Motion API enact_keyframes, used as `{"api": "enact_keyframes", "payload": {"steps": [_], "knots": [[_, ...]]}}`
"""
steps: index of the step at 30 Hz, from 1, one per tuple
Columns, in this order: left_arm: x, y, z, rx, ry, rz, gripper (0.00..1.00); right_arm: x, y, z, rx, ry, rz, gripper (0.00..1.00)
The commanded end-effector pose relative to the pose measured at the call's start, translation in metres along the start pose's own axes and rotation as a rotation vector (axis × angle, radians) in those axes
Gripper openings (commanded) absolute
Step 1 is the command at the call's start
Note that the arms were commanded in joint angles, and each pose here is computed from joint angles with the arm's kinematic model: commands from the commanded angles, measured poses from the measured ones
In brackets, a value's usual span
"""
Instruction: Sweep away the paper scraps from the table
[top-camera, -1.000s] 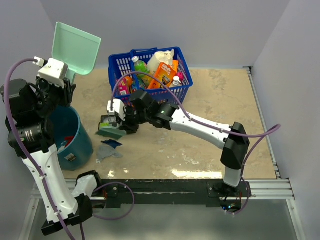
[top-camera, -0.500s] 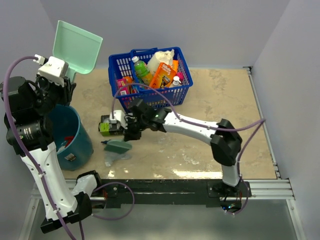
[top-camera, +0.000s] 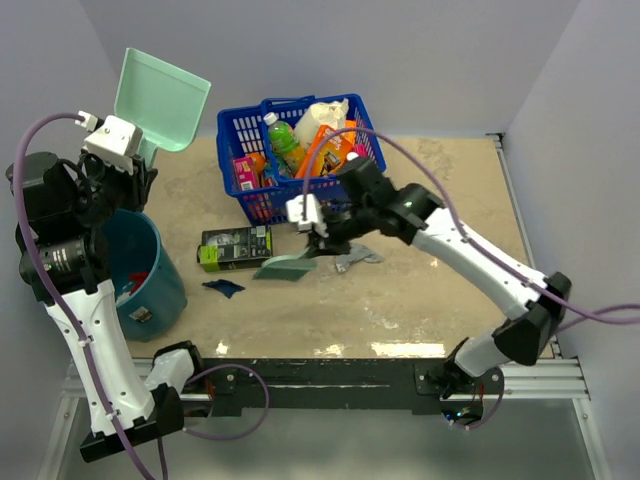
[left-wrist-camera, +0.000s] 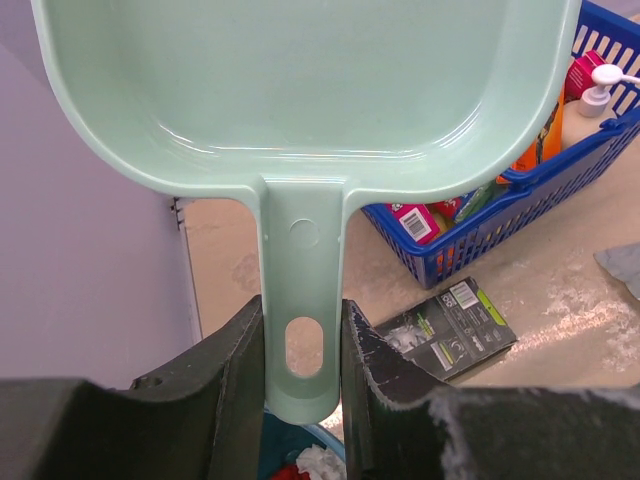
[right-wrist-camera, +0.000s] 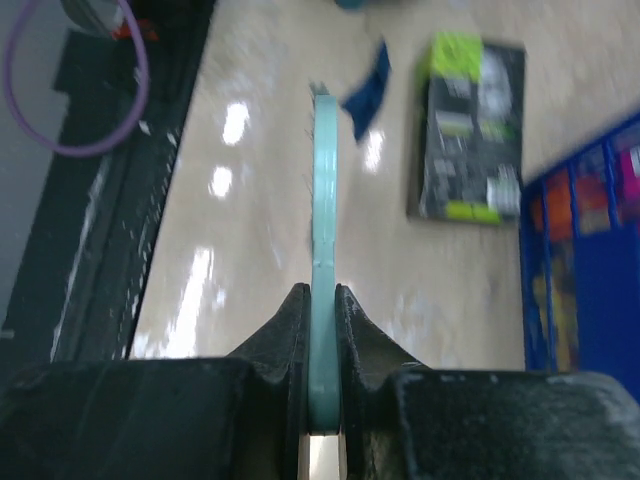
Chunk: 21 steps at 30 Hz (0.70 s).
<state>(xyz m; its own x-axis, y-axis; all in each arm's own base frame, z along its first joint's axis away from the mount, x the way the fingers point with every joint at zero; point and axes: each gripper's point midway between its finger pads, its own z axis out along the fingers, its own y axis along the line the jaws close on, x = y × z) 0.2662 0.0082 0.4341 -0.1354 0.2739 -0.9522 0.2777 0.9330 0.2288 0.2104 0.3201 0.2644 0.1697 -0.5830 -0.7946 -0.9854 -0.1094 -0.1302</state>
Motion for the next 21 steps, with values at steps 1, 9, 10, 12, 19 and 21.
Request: {"api": "enact_keyframes", "payload": {"steps": [1, 9, 10, 12, 19, 21], "knots": [[-0.022, -0.002, -0.004, 0.006, -0.078, 0.038, 0.0, -0.046, -0.014, 0.073, -0.051, -0.145, -0.004, 0.0], [-0.023, -0.001, -0.014, -0.021, -0.067, 0.059, 0.0, -0.106, -0.039, 0.158, 0.02, -0.323, -0.081, 0.0], [-0.022, -0.001, -0.014, -0.023, -0.062, 0.06, 0.0, -0.108, -0.037, 0.168, 0.01, -0.323, -0.076, 0.0], [-0.021, -0.002, -0.017, -0.032, -0.056, 0.057, 0.0, -0.116, -0.039, 0.187, 0.022, -0.333, -0.055, 0.0], [-0.019, -0.005, -0.025, -0.036, -0.043, 0.072, 0.0, -0.088, -0.049, 0.208, 0.086, -0.251, 0.064, 0.0], [-0.02, -0.005, -0.025, -0.036, -0.044, 0.074, 0.0, -0.069, -0.051, 0.208, 0.117, -0.193, 0.089, 0.0]]}}
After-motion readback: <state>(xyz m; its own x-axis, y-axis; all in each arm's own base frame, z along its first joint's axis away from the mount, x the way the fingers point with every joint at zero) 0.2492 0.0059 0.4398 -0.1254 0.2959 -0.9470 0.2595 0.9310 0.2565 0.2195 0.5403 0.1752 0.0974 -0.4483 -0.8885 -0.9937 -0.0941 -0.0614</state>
